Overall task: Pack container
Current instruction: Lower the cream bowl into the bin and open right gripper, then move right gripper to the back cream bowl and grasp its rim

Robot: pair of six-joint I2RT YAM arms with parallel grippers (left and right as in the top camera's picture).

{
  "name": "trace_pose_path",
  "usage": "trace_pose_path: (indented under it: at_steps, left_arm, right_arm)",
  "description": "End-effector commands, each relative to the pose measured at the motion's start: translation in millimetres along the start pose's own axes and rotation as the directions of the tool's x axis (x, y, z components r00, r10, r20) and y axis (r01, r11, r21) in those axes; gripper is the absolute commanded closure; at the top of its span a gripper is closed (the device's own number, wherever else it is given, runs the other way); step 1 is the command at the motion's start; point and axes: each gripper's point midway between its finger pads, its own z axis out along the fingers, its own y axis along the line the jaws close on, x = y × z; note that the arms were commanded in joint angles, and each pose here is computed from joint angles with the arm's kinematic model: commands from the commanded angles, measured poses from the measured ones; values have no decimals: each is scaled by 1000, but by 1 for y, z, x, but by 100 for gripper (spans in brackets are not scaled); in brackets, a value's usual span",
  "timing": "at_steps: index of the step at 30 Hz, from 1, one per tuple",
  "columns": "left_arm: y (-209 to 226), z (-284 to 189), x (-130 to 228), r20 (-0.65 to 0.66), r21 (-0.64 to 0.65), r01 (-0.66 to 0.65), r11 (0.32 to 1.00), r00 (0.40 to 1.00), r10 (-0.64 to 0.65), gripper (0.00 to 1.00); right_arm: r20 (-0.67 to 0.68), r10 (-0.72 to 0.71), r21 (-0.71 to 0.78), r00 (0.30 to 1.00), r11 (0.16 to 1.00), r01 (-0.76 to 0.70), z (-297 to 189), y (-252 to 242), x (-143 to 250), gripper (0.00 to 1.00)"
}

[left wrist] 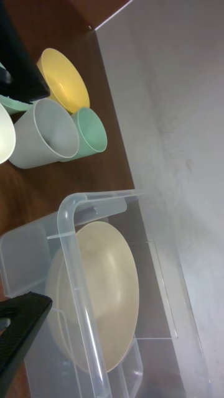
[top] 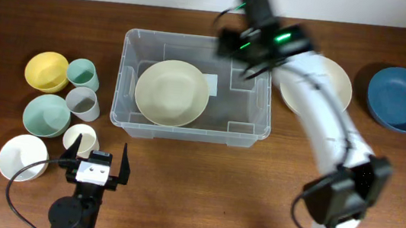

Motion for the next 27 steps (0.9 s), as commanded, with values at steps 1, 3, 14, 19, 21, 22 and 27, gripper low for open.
trace_pose_path:
  at_steps: [1, 3, 14, 19, 21, 22, 27]
  left_arm:
    - [-1, 0, 1, 1, 8, -15, 1000, 1000, 15, 0]
    - [-1, 0, 1, 1, 8, -15, 1000, 1000, 15, 0]
    - [-1, 0, 1, 1, 8, -15, 1000, 1000, 15, 0]
    - [-1, 0, 1, 1, 8, -15, 1000, 1000, 15, 0]
    - [-1, 0, 1, 1, 8, -15, 1000, 1000, 15, 0]
    - [-1, 0, 1, 1, 8, -15, 1000, 1000, 15, 0]
    - [-1, 0, 2, 0, 8, -15, 1000, 1000, 15, 0]
  right_arm:
    - [206, 266, 122, 942, 948, -294, -77, -105, -71, 1]
    - [186, 395, 143, 900, 895, -422, -79, -149, -71, 1]
    - [-93, 662, 227, 743, 741, -632, 4, -241, 5, 2]
    - [-119, 705, 271, 700, 701, -660, 34, -250, 35, 2]
    - [-122, 711, 279, 693, 694, -663, 45, -254, 44, 2]
    - [-118, 722, 288, 682, 682, -672, 50, -257, 50, 2]
    - [-119, 747, 309, 654, 654, -690, 71, -265, 73, 2]
